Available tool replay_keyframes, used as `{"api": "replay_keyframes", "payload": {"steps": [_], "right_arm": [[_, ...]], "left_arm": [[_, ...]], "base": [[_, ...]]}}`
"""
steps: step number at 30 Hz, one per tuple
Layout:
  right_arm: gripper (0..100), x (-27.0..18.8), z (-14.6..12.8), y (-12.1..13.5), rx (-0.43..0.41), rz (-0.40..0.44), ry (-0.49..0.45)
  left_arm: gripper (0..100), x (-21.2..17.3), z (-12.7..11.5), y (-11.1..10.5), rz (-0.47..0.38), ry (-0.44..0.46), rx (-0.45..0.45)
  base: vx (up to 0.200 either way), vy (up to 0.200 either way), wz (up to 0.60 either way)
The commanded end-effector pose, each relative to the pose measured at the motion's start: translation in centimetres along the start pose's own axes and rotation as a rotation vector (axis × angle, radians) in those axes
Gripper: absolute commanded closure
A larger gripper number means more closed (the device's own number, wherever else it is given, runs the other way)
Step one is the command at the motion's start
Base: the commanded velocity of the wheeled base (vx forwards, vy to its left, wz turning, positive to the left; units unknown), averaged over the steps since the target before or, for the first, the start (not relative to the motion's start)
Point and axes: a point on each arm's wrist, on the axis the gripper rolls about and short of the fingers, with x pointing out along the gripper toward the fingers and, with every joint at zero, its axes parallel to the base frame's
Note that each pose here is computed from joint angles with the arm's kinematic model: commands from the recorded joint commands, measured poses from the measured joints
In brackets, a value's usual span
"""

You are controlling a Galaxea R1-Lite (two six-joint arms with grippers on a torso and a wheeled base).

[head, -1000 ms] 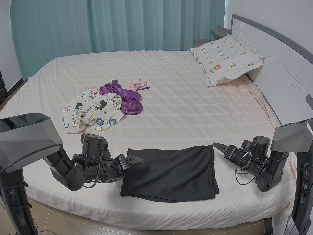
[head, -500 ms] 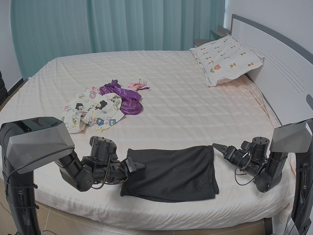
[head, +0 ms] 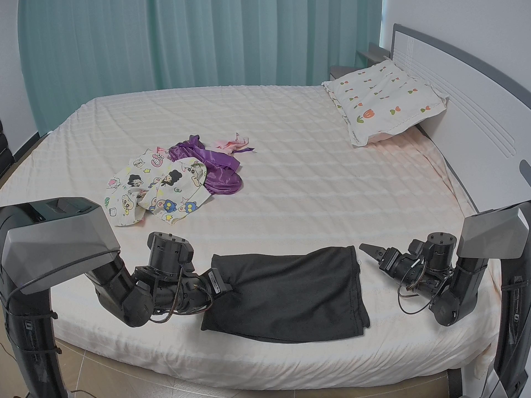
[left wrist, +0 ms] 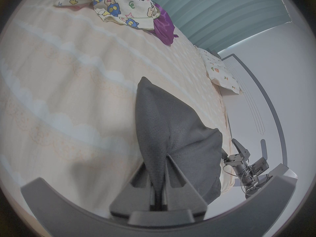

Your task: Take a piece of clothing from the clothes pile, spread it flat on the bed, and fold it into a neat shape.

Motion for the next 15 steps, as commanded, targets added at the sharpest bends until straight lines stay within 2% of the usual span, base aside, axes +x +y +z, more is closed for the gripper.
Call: {"api": "replay_keyframes", "payload": {"steps": [1, 9, 15], "right_arm": [[0, 0.1, -0.1, -0.1, 0.001, -0.002, 0.004], [0, 0.2, -0.1, -0.1, 0.0, 0.001, 0.001], [0, 0.1, 0.0, 0.0, -0.001, 0.004, -0.002]], "left_arm": [[100, -0.7, 0.0, -0.4, -0.006, -0.007, 0.005], [100, -1.0, 0.0, -0.5, -0.004, -0.016, 0.007], [100, -1.8, -0.4, -0.3, 0.003, -0.011, 0.005]], "base": [[0.0, 0.0, 0.0], [0.0, 0.0, 0.0], [0.0, 0.2, 0.0]]}}
